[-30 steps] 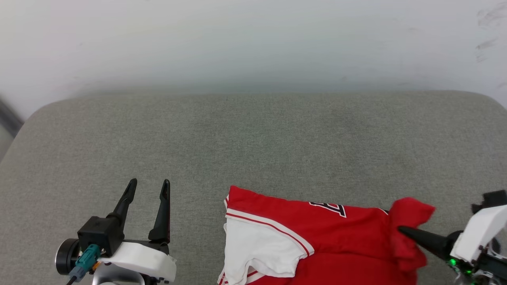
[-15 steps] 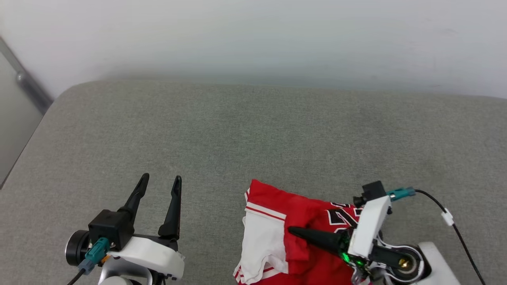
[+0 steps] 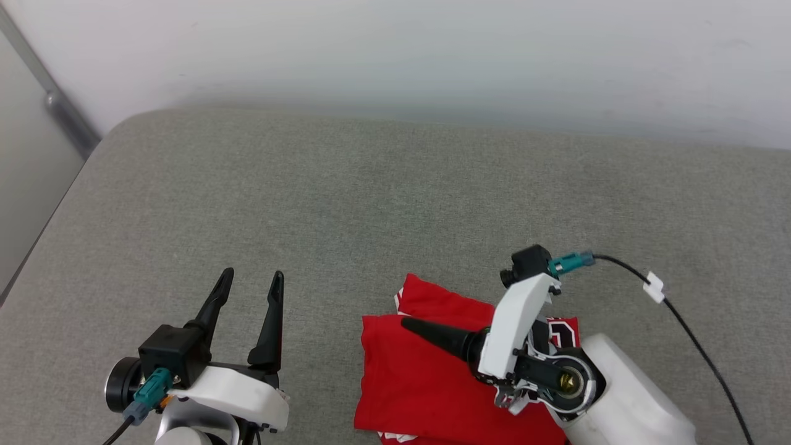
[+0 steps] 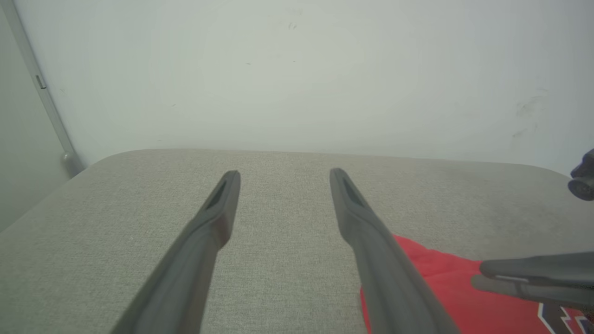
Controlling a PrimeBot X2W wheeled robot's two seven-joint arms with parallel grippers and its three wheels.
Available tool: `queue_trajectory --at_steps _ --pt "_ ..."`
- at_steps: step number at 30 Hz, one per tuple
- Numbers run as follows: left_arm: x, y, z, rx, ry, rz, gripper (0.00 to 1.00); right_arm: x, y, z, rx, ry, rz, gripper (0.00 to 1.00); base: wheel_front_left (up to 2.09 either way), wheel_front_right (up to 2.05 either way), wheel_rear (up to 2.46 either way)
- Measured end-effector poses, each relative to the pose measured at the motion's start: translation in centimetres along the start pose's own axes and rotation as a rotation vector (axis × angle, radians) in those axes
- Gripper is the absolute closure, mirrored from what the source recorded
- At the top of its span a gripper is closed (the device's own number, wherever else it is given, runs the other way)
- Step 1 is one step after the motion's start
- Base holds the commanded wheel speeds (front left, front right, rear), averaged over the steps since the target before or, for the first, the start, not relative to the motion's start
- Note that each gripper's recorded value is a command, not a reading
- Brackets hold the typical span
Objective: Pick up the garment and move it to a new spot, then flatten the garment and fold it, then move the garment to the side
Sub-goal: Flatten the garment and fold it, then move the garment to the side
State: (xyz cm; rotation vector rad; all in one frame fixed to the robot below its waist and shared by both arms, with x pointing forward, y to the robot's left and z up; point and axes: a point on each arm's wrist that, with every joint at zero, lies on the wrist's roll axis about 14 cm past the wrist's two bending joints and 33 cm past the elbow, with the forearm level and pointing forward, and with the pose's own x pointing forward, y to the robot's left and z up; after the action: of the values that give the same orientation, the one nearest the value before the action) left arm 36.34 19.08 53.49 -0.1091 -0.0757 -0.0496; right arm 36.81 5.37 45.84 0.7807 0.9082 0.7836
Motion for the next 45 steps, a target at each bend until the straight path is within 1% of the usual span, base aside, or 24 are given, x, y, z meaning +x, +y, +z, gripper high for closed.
queue_trajectory --at_steps 2,4,7,10,13,16,19,23,26,30,35,45 --pt "0.1 -0.1 0.0 0.0 -0.001 -0.002 0.0 -0.3 0.3 1.1 -0.116 -0.037 -0.027 0.0 0.0 0.0 0.0" --pt "0.1 -0.4 0.0 0.0 -0.002 -0.009 0.0 -1.2 -0.1 3.1 -0.242 -0.118 -0.074 0.0 0.0 0.0 0.0" --pt "0.3 -0.7 0.0 0.002 -0.004 -0.017 0.0 -3.6 -2.5 5.7 -0.436 -0.216 -0.202 0.0 0.0 0.0 0.0" --pt "0.4 -1.0 0.0 0.001 -0.005 -0.022 0.0 -6.6 -4.3 8.4 -0.56 -0.33 -0.31 0.0 0.0 0.0 0.0" --pt "0.5 -1.3 -0.2 0.001 -0.003 -0.025 0.0 -10.3 -6.2 10.6 -0.639 -0.441 -0.421 0.0 0.0 0.0 0.0" --pt "0.8 -1.6 -0.1 0.003 -0.006 -0.032 0.0 -14.5 -7.8 11.8 -0.684 -0.553 -0.523 0.0 0.0 0.0 0.0" --pt "1.1 -1.9 -0.2 0.005 -0.005 -0.04 0.0 -18.7 -8.2 12.8 -0.704 -0.7 -0.594 0.0 0.0 0.0 0.0" --pt "1.5 -2.0 -0.2 0.01 -0.005 -0.045 0.0 -22.5 -7.6 12.6 -0.717 -0.859 -0.645 0.0 0.0 0.0 0.0" --pt "1.6 -2.1 -0.2 0.015 -0.004 -0.046 0.0 -23.6 -6.3 11.8 -0.731 -0.933 -0.643 0.0 0.0 0.0 0.0" --pt "1.4 -1.8 -0.5 0.026 0.003 -0.039 0.0 -24.3 -5.3 10.0 -0.735 -0.964 -0.645 0.0 0.0 0.0 0.0" --pt "0.8 -1.8 -1.2 0.027 0.023 -0.035 0.0 -24.6 -4.9 8.0 -0.733 -0.947 -0.665 0.0 0.0 0.0 0.0" --pt "0.2 -1.6 -1.9 0.027 0.042 -0.022 0.0 -25.2 -3.8 7.5 -0.753 -0.946 -0.685 0.0 0.0 0.0 0.0"
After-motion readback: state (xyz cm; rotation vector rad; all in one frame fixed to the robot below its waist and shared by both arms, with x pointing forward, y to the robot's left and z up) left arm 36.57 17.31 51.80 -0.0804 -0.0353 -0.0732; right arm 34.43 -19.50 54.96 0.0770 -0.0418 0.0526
